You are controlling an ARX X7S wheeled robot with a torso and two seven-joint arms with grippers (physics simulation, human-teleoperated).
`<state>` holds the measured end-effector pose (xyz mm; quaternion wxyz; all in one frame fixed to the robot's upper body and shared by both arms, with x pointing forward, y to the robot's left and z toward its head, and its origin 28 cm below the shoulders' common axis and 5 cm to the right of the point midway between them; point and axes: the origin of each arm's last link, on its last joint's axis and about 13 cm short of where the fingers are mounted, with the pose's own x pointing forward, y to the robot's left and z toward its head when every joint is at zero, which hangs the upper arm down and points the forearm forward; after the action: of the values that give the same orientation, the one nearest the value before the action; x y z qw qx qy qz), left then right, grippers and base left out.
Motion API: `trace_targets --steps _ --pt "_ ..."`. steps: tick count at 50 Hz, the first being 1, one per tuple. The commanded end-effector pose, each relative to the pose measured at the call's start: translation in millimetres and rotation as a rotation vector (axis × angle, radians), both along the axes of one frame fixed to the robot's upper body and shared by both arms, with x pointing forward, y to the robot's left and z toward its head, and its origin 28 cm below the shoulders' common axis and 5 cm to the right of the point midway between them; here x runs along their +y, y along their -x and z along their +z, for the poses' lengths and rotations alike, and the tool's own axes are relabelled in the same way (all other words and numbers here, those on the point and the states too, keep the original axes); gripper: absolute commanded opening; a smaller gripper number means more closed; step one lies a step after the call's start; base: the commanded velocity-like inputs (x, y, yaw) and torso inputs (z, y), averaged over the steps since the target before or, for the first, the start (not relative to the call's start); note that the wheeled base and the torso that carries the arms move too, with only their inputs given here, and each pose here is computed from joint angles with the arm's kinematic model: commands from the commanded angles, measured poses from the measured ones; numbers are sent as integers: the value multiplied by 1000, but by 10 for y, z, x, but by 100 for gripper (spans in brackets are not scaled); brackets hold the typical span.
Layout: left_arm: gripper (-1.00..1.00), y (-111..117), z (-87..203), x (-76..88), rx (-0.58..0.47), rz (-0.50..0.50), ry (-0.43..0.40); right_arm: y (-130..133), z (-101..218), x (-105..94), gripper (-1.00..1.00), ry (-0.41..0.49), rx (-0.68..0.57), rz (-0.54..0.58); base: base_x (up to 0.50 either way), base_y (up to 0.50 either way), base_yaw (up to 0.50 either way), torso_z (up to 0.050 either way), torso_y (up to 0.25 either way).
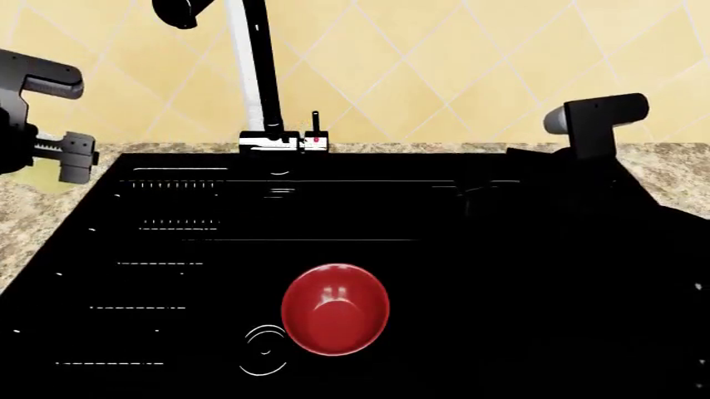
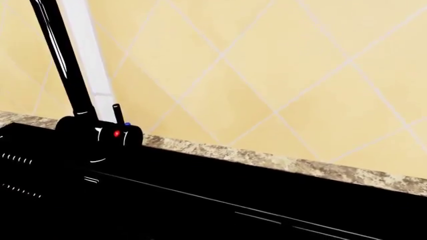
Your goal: Pick the cup and bowl from the sink and place them on the counter for drying.
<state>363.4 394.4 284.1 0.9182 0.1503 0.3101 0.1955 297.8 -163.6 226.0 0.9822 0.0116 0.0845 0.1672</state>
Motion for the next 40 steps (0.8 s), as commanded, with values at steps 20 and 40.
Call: trace_targets --steps 20,40 --pt "-100 57 -378 213 100 99 -25 -29 -38 31 100 -1 22 8 0 0 0 0 1" --pt "-100 60 -562 213 129 113 -77 -37 -73 43 100 -4 35 10 0 0 0 0 0"
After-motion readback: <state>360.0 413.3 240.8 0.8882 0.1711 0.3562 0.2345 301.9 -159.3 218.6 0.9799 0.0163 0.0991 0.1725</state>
